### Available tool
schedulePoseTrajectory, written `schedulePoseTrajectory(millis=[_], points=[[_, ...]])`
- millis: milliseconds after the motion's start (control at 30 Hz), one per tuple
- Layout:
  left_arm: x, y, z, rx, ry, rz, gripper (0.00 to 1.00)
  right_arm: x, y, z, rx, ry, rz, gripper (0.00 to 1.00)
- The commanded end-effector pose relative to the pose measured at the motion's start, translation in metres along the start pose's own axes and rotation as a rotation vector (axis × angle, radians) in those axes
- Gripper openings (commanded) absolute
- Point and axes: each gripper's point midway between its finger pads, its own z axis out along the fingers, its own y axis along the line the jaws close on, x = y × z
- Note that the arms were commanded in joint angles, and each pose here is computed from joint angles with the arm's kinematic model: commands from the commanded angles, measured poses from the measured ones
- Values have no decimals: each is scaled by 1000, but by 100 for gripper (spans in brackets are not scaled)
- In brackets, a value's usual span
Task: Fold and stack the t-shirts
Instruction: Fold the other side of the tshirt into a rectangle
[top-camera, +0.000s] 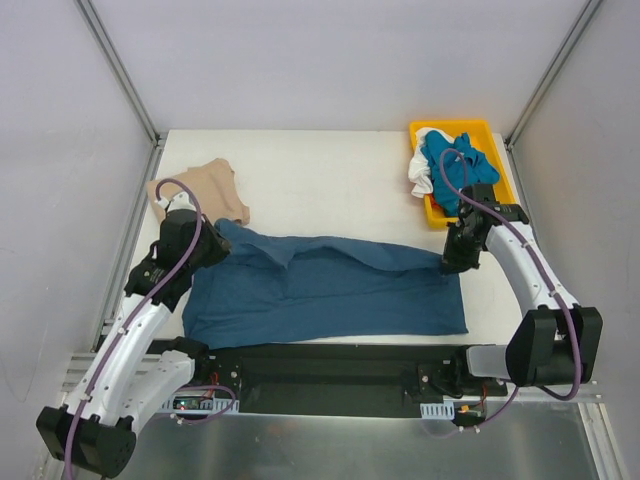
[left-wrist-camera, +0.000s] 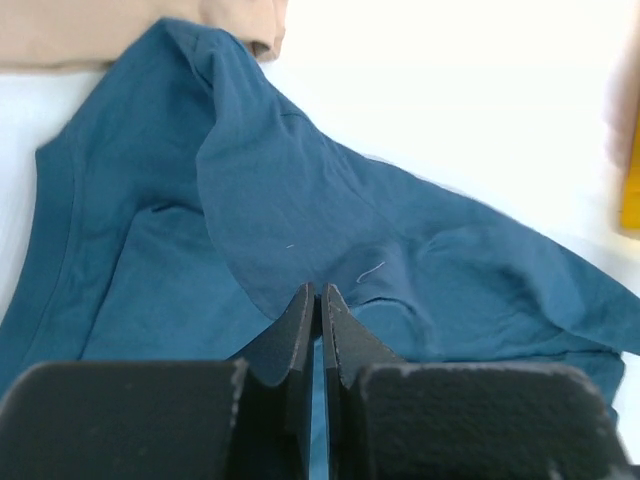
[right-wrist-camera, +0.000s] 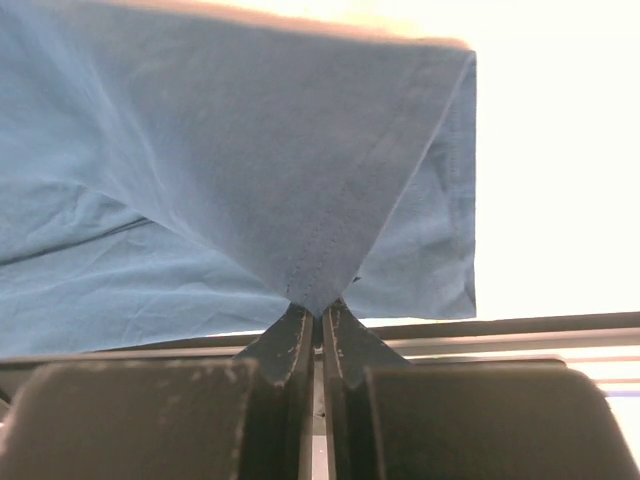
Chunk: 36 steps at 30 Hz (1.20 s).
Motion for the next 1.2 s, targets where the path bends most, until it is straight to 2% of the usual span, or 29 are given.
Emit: schedulePoseTrajectory(millis=[0,233,633,867,933,1000,1033,1067,1100,1133,1167], points=[[23,10,-18,-21,70,-53,0,-4,-14,-20,49,-41,-3,4],[38,26,-55,-36,82,-74,0,-10,-28,-23,98,-63,29,5],[75,37,-76,-39,185,-162,0,-17,-40,-22,146,-64,61,6],[119,57,-79,-107,334,-208,0,-16,-48,-15,198,-33,77,9],[131,61,-80,-127,375,-229,8,-14,-51,-13,218,-23,81,9],[136,61,-84,-121,404,-231,19,-14,-60,-14,273,-24,93,15],[138,64,-86,-135,409,-233,42,-14,-63,-15,292,-24,99,18],[139,65,-87,-140,410,-233,54,-14,-66,-15,308,-24,106,29],[140,66,-88,-142,408,-231,62,-12,-69,-16,332,-20,104,37],[140,66,-90,-139,414,-227,78,-12,-71,-17,340,-26,109,45],[140,65,-91,-131,415,-224,83,-11,-72,-18,349,-26,113,54]])
